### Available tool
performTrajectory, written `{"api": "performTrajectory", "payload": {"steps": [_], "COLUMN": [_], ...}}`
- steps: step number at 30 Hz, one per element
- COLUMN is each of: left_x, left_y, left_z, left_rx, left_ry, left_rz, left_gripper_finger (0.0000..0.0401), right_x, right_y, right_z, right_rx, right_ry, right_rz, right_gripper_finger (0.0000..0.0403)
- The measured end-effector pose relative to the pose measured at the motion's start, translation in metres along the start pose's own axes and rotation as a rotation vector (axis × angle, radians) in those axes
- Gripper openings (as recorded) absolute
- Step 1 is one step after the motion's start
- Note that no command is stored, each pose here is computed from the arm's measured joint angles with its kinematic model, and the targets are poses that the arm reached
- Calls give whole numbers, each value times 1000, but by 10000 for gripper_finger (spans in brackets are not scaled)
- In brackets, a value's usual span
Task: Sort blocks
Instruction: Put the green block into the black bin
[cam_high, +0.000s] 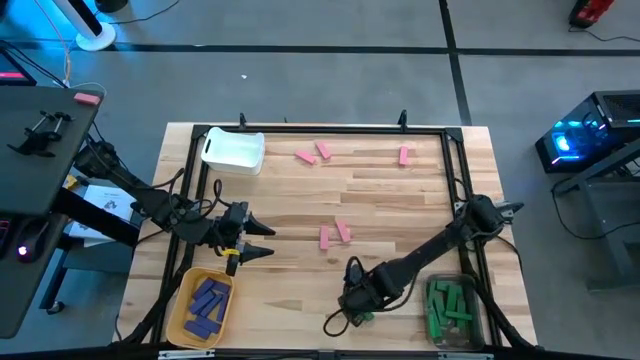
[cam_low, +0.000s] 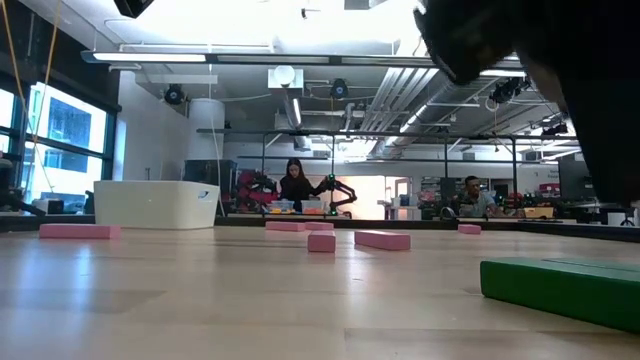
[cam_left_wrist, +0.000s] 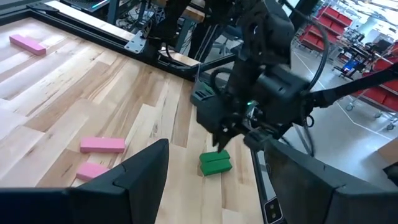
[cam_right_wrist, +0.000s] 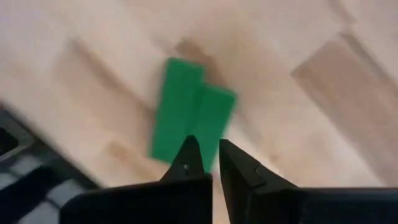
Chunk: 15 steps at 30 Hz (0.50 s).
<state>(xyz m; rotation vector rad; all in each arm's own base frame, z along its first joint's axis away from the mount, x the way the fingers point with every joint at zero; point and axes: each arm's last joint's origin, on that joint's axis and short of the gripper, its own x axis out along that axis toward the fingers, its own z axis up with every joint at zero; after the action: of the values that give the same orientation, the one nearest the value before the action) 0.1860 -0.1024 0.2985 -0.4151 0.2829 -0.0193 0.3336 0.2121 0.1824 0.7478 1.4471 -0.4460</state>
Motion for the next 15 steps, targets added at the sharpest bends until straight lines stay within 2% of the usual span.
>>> {"api": "performTrajectory", "payload": {"steps": [11,15], "left_x": [0,0], "left_y": [0,1], "left_z": [0,0], "left_rx": [-4,-3], "left_ry": [0,-6], "left_rz": [1,12], "left_gripper_finger": [248,248], "right_x": [8,20], "right_y": [-1,2], "right_z": [1,-1], "right_rx": [-8,-3], "right_ry": [11,18], "right_rz": [-26,-30], "right_gripper_finger": [0,0]}}
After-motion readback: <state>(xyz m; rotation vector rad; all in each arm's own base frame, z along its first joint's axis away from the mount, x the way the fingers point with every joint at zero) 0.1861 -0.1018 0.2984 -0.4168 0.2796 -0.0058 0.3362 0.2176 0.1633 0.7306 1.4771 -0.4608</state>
